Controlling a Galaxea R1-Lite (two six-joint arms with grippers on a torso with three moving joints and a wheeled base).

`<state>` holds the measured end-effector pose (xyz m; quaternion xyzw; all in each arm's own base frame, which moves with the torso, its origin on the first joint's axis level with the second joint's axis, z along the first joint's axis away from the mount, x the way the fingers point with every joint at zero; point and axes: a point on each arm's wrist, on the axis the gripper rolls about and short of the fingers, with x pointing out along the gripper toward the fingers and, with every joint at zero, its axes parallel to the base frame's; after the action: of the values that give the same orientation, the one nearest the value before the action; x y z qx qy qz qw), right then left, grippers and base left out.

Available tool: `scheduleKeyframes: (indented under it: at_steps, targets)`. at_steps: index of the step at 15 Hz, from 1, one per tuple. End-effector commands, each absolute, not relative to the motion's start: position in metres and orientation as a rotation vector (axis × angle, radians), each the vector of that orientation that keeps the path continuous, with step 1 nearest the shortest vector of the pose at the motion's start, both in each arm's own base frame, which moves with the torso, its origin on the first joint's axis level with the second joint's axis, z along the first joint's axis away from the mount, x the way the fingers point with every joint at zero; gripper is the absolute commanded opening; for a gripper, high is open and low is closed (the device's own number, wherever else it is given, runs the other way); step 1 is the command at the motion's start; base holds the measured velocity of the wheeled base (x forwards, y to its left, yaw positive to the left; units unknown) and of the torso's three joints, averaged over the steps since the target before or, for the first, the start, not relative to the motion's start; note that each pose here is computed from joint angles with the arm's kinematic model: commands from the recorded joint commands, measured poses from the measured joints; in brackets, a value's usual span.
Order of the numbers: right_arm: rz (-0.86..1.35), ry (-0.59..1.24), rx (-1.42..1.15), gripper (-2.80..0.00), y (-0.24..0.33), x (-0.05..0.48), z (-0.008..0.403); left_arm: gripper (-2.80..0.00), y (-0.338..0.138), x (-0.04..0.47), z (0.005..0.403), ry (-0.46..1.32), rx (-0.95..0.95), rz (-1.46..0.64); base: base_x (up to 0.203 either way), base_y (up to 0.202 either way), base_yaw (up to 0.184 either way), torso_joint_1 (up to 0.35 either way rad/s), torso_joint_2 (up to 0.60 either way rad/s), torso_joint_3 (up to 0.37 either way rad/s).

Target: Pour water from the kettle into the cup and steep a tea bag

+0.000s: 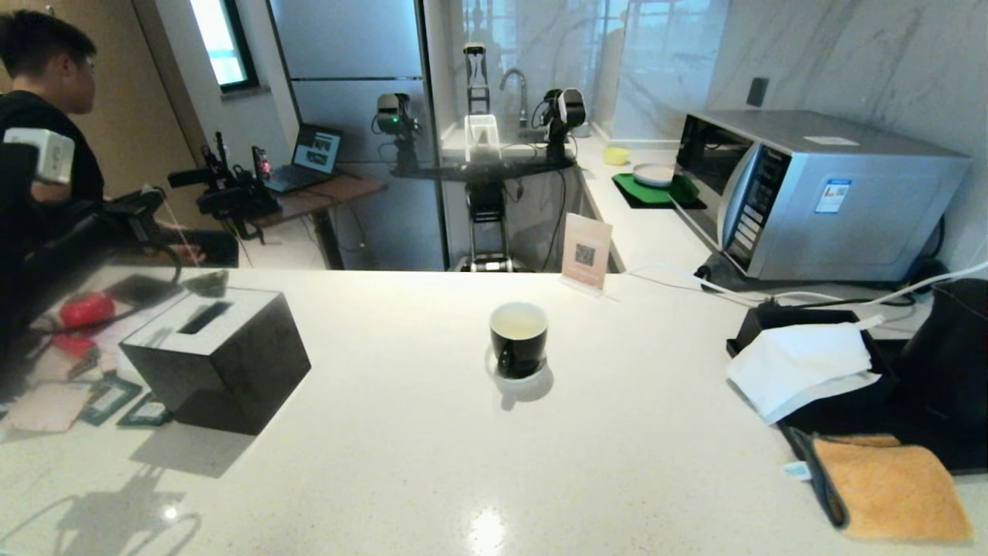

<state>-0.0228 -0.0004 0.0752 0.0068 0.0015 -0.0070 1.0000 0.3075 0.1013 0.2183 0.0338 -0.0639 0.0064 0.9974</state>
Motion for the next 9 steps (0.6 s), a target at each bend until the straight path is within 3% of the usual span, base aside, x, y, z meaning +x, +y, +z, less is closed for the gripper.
scheduleKeyframes:
  at_steps: [1, 9]
  targets:
    - [-0.014, 0.005, 0.014, -2.8, 0.0, -0.023, 0.075, -2.8, 0.108, 0.31, 0.212, -0.114, 0.065, 0.015, 0.0, 0.0, 0.0, 0.0, 0.0, 0.0]
    - [-0.014, 0.005, 0.014, -2.8, 0.0, -0.023, 0.075, -2.8, 0.106, 0.309, 0.195, -0.057, 0.048, -0.007, 0.0, 0.0, 0.0, 0.0, 0.0, 0.0]
